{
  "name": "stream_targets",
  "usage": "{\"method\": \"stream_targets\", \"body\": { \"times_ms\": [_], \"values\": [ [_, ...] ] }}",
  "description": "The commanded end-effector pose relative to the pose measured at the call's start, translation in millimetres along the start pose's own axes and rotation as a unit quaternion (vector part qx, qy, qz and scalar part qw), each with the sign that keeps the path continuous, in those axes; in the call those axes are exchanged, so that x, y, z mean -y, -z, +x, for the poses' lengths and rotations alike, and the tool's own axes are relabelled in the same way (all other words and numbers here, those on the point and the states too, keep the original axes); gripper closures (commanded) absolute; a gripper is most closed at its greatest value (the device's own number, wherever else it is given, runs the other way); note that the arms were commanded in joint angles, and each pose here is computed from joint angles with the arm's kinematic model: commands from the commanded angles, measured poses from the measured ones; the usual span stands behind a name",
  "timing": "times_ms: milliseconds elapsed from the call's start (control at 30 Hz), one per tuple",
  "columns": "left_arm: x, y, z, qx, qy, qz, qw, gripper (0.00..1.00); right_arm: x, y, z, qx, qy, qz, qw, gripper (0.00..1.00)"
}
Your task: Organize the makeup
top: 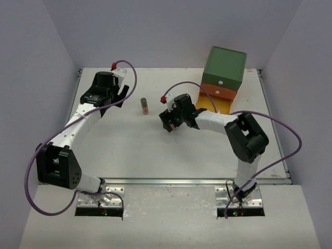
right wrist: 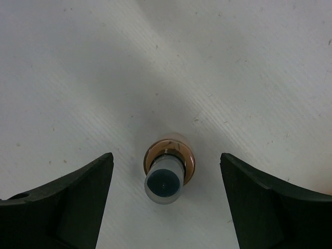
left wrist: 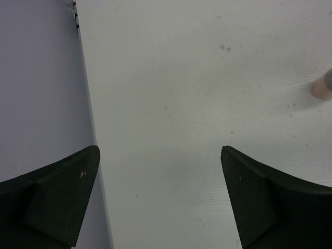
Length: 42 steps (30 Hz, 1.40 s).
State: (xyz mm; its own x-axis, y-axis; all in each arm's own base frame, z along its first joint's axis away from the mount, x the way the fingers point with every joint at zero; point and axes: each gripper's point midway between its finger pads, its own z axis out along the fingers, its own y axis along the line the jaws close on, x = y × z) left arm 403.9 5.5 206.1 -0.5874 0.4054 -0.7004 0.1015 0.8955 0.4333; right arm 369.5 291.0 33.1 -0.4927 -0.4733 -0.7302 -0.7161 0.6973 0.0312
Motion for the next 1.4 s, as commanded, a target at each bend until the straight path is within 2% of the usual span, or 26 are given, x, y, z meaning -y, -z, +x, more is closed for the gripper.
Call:
{"method": "stream_targets", "body": {
  "times_ms": [0, 67, 233, 400, 533, 633, 800, 833, 933, 1000, 1067, 1100, 1133, 1167, 1200, 1267, 1367],
  "values": [
    [-13.8, 2.0, -17.8, 0.023, 0.017, -0.018, 0.999, 0.00, 4.5, -2.6, -8.6, 0.002, 0.009, 0.009, 1.000, 0.24],
    [-13.4, 1.7, -16.9, 0.022, 0.016, -0.018, 0.999, 0.00, 4.9, -4.9, -7.8, -0.001, 0.008, 0.009, 1.000, 0.30],
    [-13.7, 2.0, -16.9, 0.022, 0.017, -0.018, 0.999, 0.00, 8.0, -11.8, -6.7, -0.018, 0.005, 0.014, 1.000, 0.32],
    [-13.7, 3.5, -16.5, 0.023, 0.016, -0.018, 0.999, 0.00, 9.6, -12.8, -14.8, -0.005, 0.004, 0.018, 1.000, 0.35],
    [-13.8, 3.3, -16.3, 0.023, 0.017, -0.018, 0.999, 0.00, 9.1, -13.9, -20.0, 0.000, 0.004, 0.015, 1.000, 0.43],
    [-14.3, 4.1, -16.8, 0.024, 0.016, -0.019, 0.999, 0.00, 9.0, -14.4, -18.6, -0.002, 0.002, 0.016, 1.000, 0.60],
    [-14.8, 4.8, -17.1, 0.025, 0.015, -0.019, 0.999, 0.00, 8.1, -8.5, -28.7, 0.010, -0.002, 0.014, 1.000, 0.94],
    [-14.7, 4.7, -17.1, 0.025, 0.016, -0.019, 0.999, 0.00, 6.3, -4.3, -34.5, 0.018, -0.005, 0.010, 1.000, 0.97],
    [-14.4, 4.7, -17.2, 0.026, 0.016, -0.018, 0.999, 0.00, 2.7, 13.5, -57.5, 0.050, -0.033, -0.010, 0.998, 0.98],
    [-13.8, 4.3, -16.7, 0.025, 0.015, -0.017, 0.999, 0.00, 5.5, 38.4, -85.5, 0.094, -0.070, -0.028, 0.993, 0.99],
    [-13.8, 4.4, -17.3, 0.026, 0.015, -0.017, 0.999, 0.00, 27.3, 62.6, -103.9, 0.141, -0.127, -0.034, 0.981, 0.99],
    [-13.7, 4.4, -17.6, 0.027, 0.015, -0.016, 0.999, 0.00, 39.3, 77.0, -103.6, 0.159, -0.185, -0.040, 0.969, 0.99],
    [-13.2, 4.6, -18.6, 0.028, 0.015, -0.015, 0.999, 0.00, 40.1, 78.0, -103.6, 0.161, -0.188, -0.041, 0.968, 0.99],
    [-13.9, 4.7, -18.9, 0.028, 0.016, -0.016, 0.999, 0.00, 61.6, 93.9, -102.5, 0.171, -0.211, -0.022, 0.962, 0.99],
    [-13.7, 4.5, -19.3, 0.029, 0.016, -0.015, 0.999, 0.00, 74.8, 101.4, -99.3, 0.170, -0.211, -0.001, 0.963, 0.99],
    [-13.0, 3.8, -20.0, 0.029, 0.017, -0.014, 0.999, 0.00, 106.8, 115.4, -74.1, 0.116, -0.162, 0.090, 0.976, 0.99],
    [-11.8, 2.4, -19.9, 0.029, 0.017, -0.012, 0.999, 0.00, 131.1, 128.5, -35.3, 0.021, -0.113, 0.164, 0.980, 0.98]
  ]
}}
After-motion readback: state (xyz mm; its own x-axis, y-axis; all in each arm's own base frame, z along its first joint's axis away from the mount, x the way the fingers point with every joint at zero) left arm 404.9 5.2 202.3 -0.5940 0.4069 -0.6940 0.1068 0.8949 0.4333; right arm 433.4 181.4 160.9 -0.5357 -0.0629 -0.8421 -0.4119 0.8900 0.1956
